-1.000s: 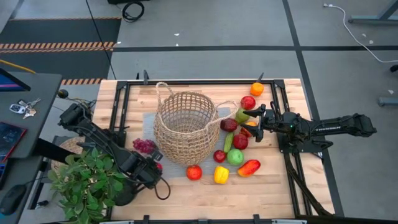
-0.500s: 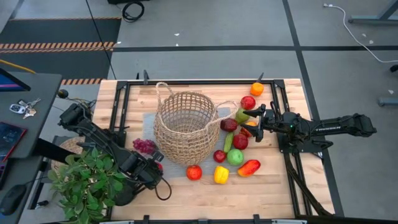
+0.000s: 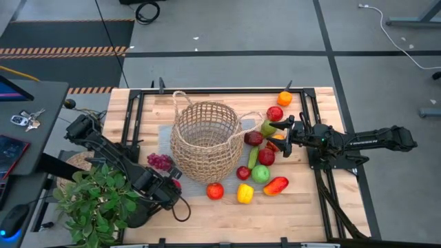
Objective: Build produce basket
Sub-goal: Put the red apple into the brown basket
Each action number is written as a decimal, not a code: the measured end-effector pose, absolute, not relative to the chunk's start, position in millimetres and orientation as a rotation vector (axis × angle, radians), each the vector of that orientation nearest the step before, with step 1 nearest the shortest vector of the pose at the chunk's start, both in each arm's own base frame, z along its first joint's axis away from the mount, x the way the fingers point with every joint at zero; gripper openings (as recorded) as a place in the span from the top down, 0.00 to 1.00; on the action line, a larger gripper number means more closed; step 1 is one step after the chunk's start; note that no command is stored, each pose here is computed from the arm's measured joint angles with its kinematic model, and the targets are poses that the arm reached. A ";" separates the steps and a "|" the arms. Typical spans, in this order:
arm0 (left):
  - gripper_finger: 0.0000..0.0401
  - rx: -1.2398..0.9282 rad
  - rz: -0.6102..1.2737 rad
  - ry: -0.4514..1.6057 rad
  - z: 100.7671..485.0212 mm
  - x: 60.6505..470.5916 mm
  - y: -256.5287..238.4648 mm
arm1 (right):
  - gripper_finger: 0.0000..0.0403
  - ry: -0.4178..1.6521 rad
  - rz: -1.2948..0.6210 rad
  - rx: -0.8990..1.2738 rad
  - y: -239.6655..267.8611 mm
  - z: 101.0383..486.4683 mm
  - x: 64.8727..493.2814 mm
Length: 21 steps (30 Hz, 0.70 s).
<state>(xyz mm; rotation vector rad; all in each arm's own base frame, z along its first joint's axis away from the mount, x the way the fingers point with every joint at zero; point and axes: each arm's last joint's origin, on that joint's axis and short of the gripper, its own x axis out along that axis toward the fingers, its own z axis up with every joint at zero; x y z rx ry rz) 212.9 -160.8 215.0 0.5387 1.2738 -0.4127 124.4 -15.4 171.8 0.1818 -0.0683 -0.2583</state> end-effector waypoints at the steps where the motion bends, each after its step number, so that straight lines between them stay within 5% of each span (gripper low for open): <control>1: 0.85 0.539 -0.413 1.274 215.0 212.9 -160.8 | 0.14 -0.068 -0.258 0.182 -15.4 171.8 124.4; 21: 0.96 0.588 -0.431 1.233 205.6 211.4 -159.4 | 0.14 -0.069 -0.258 0.182 -15.4 171.9 124.4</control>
